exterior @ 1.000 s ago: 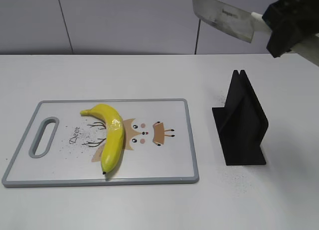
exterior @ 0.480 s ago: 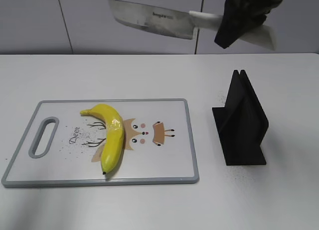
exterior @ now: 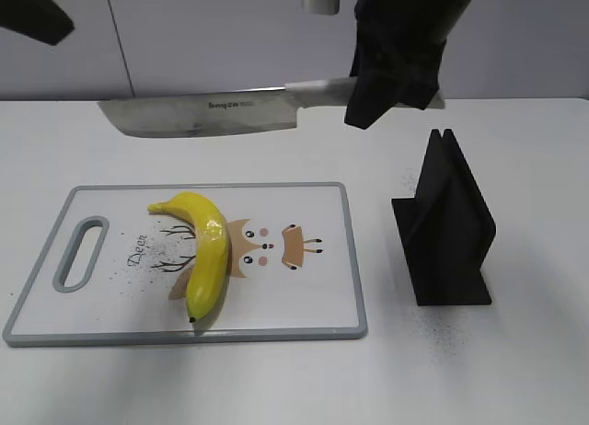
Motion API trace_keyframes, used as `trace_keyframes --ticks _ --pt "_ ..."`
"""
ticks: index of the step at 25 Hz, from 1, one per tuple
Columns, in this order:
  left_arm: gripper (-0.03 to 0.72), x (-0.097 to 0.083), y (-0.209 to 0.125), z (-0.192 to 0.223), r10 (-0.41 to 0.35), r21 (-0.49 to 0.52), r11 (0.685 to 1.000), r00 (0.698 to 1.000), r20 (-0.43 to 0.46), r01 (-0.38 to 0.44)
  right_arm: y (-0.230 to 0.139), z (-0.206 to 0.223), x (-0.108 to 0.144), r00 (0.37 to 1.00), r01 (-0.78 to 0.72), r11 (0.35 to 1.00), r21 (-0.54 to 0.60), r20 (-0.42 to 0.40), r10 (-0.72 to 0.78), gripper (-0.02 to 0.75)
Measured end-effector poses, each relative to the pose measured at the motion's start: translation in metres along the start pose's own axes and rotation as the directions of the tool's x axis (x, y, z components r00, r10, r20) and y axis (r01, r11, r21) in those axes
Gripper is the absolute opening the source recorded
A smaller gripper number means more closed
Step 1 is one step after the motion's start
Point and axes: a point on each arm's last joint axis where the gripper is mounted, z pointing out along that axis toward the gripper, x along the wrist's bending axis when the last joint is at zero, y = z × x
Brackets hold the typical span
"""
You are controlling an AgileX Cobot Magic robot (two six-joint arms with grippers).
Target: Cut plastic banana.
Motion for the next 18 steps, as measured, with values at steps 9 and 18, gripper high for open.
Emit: trace_keyframes --ticks 9,18 --pt "0.588 0.016 -0.005 0.064 0.041 0.087 0.995 0.989 0.145 -0.054 0.021 0.01 -0.001 0.996 0.085 0.994 -0.072 -0.029 -0.087 0.157" --pt "0.463 0.023 -0.018 0.084 0.043 0.171 0.983 0.984 0.17 -0.072 0.022 0.017 -0.004 0.996 0.082 0.993 -0.082 -0.022 -0.084 0.157"
